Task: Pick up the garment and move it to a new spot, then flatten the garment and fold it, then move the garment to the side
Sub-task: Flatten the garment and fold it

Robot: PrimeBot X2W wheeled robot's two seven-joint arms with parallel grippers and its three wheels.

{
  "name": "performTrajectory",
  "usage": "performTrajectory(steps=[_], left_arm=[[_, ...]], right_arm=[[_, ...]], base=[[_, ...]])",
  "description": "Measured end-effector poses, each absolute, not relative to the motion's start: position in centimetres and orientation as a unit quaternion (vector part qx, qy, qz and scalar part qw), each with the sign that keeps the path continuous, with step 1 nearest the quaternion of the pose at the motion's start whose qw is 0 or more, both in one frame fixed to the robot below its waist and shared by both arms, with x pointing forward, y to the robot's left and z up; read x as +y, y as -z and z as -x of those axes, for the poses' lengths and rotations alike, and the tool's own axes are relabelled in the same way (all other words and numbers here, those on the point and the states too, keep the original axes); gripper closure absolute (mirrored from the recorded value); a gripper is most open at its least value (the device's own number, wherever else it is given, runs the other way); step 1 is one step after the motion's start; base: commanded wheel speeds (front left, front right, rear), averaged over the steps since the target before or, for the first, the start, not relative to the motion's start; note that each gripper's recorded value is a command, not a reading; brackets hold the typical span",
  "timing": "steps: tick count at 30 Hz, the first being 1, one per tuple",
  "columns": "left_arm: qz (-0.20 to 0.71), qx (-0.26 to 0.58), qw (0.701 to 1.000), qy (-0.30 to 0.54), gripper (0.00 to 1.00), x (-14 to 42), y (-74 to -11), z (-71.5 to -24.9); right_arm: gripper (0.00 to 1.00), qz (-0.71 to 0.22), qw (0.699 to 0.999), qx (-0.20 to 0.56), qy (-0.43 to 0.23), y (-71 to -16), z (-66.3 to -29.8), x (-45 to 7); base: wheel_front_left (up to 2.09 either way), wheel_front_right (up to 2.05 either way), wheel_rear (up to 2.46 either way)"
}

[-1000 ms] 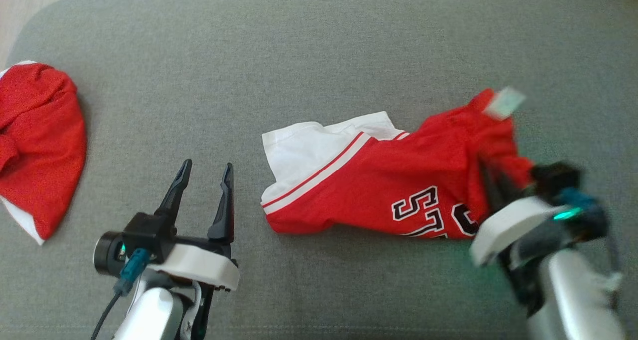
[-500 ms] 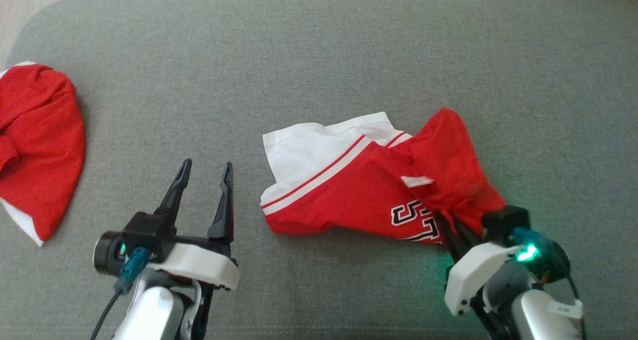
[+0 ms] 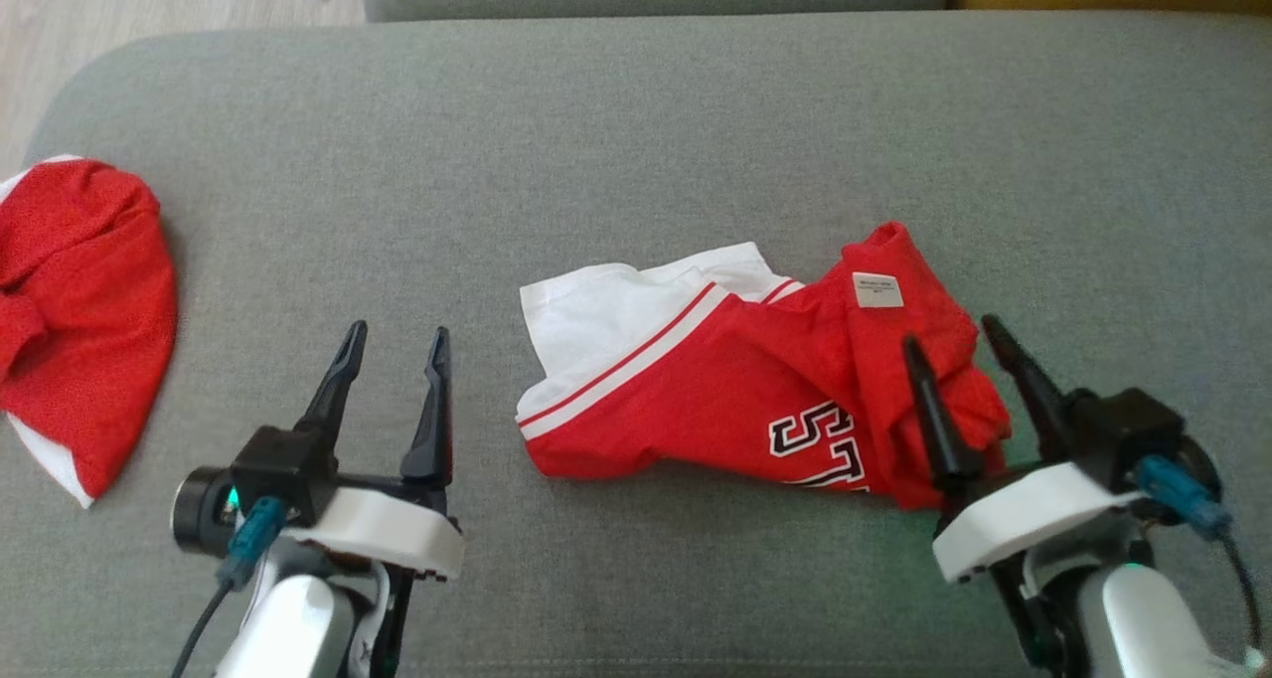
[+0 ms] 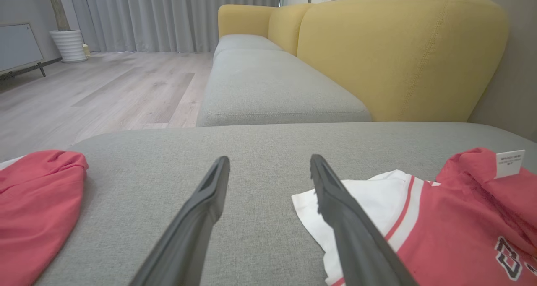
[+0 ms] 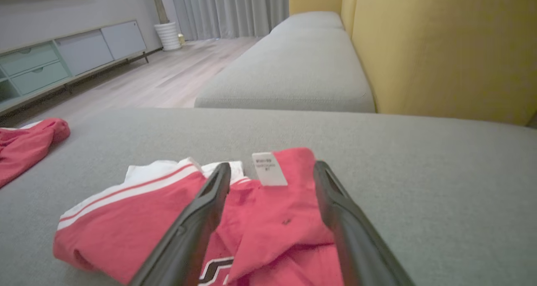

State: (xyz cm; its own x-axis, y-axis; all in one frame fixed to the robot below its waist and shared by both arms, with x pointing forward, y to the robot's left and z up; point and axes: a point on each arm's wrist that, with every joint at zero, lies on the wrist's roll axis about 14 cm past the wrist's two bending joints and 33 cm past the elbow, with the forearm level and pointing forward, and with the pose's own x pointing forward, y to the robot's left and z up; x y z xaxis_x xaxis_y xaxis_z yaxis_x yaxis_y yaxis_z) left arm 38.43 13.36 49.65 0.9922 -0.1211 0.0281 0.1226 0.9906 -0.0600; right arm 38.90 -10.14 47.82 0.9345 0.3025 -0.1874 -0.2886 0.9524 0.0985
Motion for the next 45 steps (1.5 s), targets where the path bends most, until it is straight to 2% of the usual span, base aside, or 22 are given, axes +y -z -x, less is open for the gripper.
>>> performTrajectory(steps=[9, 16, 28, 35, 39, 45], left_arm=[[0.021, -0.025, 0.998, 0.054, 0.0, 14.0, -50.6, -37.2], [0.018, -0.02, 0.998, 0.054, 0.0, 14.0, -50.5, -36.3], [0.019, -0.017, 0.998, 0.057, 0.0, 13.7, -50.4, -36.1], [0.02, -0.009, 0.998, 0.056, 0.0, 13.8, -49.8, -36.4], [0.02, -0.005, 0.998, 0.055, 0.0, 13.8, -49.5, -36.8], [0.02, -0.006, 0.998, 0.051, 0.0, 14.1, -49.4, -37.7]], right_arm=[[0.0, -0.027, 0.993, 0.024, -0.116, -52.2, -39.0, -12.5], [0.0, -0.034, 0.993, 0.035, -0.104, -51.6, -37.8, -13.3], [0.0, -0.047, 0.993, 0.039, -0.104, -51.3, -37.8, -13.4], [0.0, -0.081, 0.989, 0.083, -0.092, -48.4, -38.1, -13.9], [0.0, -0.083, 0.988, 0.111, -0.069, -46.4, -39.5, -15.2], [0.0, -0.088, 0.974, 0.194, -0.082, -42.6, -41.2, -14.5]], base=[[0.0, 0.0, 0.0], [0.0, 0.0, 0.0], [0.0, 0.0, 0.0], [0.0, 0.0, 0.0], [0.0, 0.0, 0.0], [0.0, 0.0, 0.0]])
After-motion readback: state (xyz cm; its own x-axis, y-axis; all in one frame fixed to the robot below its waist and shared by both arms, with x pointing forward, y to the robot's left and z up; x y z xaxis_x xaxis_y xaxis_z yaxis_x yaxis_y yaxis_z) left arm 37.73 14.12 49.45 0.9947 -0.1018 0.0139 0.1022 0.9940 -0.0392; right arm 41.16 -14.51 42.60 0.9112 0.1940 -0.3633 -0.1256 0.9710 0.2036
